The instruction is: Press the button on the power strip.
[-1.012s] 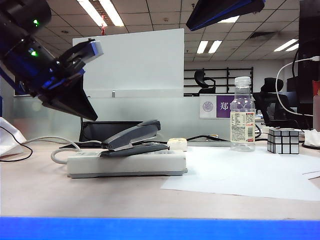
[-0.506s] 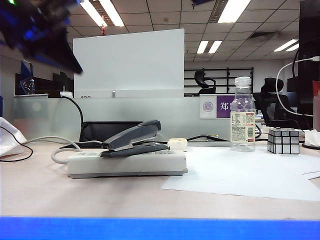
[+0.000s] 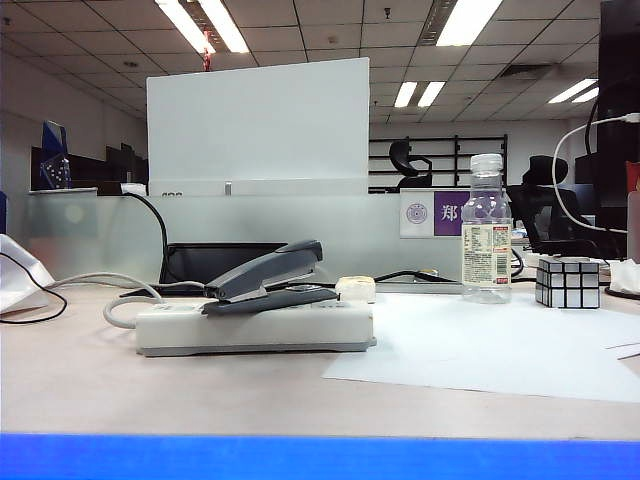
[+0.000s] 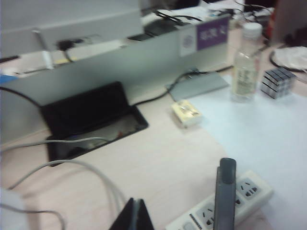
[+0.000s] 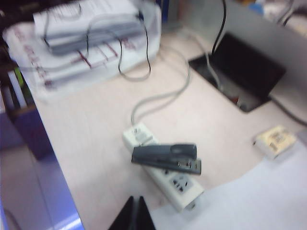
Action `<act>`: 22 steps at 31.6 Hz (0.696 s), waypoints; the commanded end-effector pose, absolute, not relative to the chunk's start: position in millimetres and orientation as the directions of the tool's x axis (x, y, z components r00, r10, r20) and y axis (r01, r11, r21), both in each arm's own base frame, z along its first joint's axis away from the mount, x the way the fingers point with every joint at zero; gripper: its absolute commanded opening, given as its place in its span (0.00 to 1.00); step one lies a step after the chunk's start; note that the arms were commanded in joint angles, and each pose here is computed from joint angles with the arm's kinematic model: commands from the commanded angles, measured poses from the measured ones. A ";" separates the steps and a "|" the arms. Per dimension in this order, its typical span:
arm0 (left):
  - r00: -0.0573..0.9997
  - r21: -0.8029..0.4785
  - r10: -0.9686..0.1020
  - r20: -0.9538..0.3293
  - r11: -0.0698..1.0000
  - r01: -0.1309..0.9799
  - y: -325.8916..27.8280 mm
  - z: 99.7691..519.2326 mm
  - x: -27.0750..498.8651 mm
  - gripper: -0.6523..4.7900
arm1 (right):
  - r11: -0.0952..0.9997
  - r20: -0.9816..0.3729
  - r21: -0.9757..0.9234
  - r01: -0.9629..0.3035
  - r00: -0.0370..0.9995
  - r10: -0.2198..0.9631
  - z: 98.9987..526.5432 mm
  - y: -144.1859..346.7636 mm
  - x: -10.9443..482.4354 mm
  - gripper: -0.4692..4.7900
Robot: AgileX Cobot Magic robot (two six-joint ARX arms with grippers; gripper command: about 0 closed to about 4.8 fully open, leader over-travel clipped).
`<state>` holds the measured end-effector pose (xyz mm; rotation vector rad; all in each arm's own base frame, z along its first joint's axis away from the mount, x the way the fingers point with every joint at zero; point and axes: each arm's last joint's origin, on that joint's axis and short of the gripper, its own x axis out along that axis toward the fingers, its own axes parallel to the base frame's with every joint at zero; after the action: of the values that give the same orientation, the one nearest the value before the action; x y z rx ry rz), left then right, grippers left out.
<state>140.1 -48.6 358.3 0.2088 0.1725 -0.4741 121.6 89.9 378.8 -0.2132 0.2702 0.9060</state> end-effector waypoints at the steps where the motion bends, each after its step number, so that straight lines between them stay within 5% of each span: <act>1: 0.907 0.163 -0.383 -0.174 0.897 0.410 -39.1 364.4 115.4 0.11 | 0.647 -0.247 -0.083 -0.758 0.644 0.724 389.2 77.0 104.8 0.09; 22: 0.973 0.096 -0.227 -0.051 0.968 0.231 -1.4 325.6 11.7 0.11 | 0.727 -0.143 -0.028 -0.686 0.722 0.677 356.1 33.8 42.8 0.09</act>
<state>11.7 -1.6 330.8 0.1293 0.0427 -0.2400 45.0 35.4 357.9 -0.1093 0.1379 0.7604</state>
